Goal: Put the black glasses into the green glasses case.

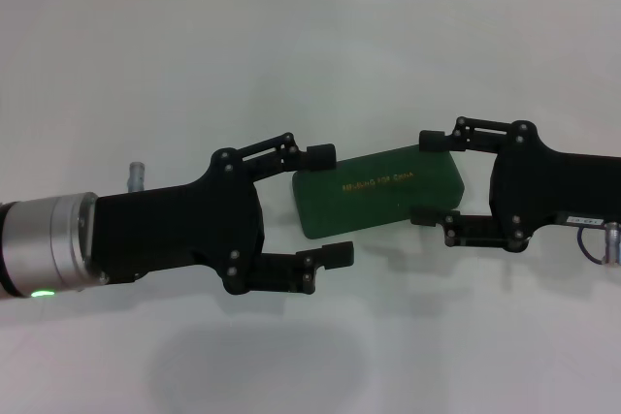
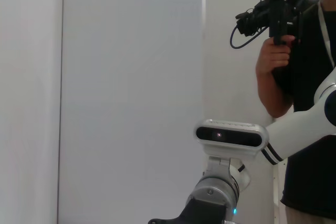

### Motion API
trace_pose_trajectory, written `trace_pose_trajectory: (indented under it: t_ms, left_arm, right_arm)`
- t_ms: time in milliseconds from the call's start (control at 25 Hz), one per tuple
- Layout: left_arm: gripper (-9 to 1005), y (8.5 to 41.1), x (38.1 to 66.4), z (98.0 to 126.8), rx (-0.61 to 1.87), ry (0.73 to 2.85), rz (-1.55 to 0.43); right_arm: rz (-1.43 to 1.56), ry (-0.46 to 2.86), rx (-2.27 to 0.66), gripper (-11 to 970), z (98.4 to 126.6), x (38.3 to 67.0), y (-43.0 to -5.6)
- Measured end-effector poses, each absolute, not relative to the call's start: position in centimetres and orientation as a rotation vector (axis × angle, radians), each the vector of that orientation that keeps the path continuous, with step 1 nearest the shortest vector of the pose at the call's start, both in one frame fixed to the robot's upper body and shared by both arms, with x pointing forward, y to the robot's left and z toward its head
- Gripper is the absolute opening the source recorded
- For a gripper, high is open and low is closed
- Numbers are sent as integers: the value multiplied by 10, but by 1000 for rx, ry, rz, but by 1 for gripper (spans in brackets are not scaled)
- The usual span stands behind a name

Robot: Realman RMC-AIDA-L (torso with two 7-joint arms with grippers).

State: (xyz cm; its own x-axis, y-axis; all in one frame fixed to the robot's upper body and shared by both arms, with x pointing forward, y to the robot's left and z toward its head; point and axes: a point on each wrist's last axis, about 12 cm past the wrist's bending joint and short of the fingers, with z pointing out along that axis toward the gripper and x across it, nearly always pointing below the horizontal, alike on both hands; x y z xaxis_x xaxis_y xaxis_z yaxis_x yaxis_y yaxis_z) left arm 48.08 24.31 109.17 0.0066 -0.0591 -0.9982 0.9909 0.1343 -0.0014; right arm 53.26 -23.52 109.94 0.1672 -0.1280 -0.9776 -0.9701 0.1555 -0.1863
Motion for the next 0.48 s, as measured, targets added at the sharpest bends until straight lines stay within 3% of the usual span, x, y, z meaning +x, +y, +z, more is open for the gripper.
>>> trace_pose_trajectory:
  t_ms: [480]
  left_arm:
    - [893, 238, 479, 1090, 1056, 1178, -1141]
  right_arm:
    - [885, 1208, -1251, 706, 1100, 533, -235]
